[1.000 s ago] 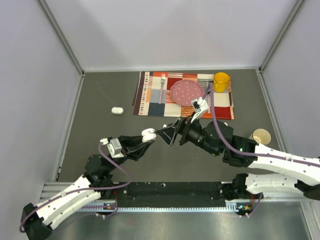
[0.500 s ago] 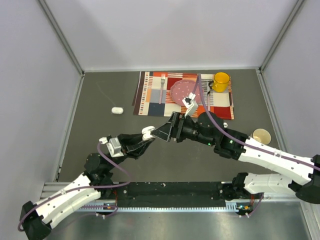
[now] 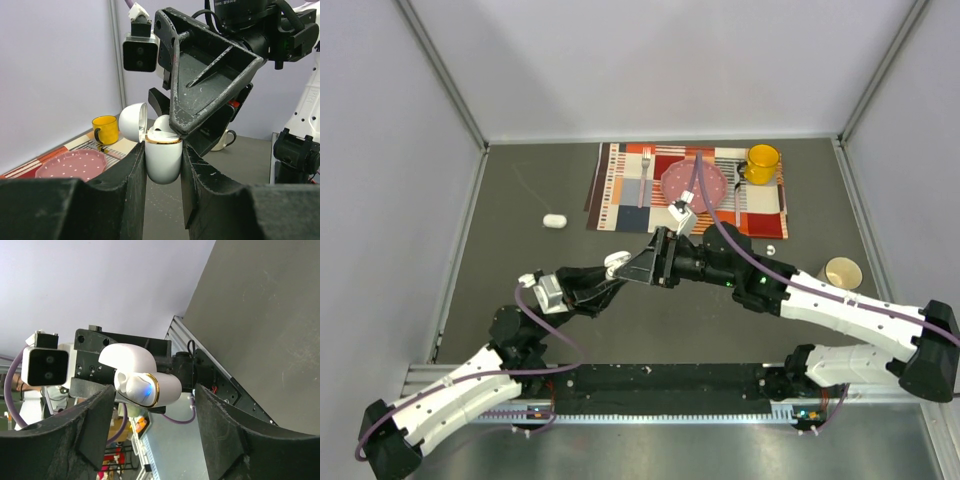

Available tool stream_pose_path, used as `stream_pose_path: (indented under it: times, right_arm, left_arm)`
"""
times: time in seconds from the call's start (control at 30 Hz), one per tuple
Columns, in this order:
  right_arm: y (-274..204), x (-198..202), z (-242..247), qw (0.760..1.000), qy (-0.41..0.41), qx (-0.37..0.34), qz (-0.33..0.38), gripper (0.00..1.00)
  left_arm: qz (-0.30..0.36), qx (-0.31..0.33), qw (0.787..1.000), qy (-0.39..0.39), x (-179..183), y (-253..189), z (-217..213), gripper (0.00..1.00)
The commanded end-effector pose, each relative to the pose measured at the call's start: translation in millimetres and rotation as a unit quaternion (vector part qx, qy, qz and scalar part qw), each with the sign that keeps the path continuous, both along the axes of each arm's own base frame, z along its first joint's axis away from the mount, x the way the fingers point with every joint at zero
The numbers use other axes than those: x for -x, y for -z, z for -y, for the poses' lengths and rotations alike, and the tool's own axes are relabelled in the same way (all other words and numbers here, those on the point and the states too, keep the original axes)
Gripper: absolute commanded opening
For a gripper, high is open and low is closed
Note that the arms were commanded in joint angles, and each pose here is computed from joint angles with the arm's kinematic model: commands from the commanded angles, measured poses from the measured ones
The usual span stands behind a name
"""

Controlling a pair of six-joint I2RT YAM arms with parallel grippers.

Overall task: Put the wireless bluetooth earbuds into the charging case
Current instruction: Adjust the charging case.

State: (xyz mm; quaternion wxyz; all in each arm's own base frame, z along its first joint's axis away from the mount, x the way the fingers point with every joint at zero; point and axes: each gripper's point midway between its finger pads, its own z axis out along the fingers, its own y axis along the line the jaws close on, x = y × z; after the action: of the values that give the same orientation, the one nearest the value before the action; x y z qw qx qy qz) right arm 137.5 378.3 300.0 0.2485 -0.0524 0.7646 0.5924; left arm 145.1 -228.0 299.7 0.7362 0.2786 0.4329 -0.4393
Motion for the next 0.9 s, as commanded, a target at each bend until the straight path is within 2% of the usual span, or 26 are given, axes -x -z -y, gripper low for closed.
stream_pose_path:
  times: [0.0, 0.23, 0.4, 0.47, 0.87]
  right_arm:
    - [-23.3, -1.1, -2.7, 0.999, -0.006, -0.051, 0.006, 0.60]
    - [-21.0, -5.5, -1.7, 0.999, 0.002, -0.047, 0.008, 0.56]
    - [-22.7, -5.7, -3.0, 0.999, -0.002, -0.051, 0.010, 0.48]
    - [-22.2, -5.4, -4.4, 0.999, -0.005, -0.050, 0.010, 0.42]
    - [-18.2, -2.4, -9.2, 0.999, -0.025, -0.039, 0.019, 0.31]
  left_arm:
    - [0.044, 0.035, 0.998, 0.005, 9.9, -36.1, -7.3, 0.00]
    - [0.043, 0.028, 0.999, 0.015, 12.4, -34.2, -4.7, 0.00]
    - [0.041, 0.029, 0.999, 0.018, 13.0, -33.3, -4.2, 0.00]
    - [0.040, 0.028, 0.999, 0.018, 12.9, -32.6, -3.7, 0.00]
    - [0.025, 0.020, 0.999, 0.015, 8.7, -24.4, -1.8, 0.00]
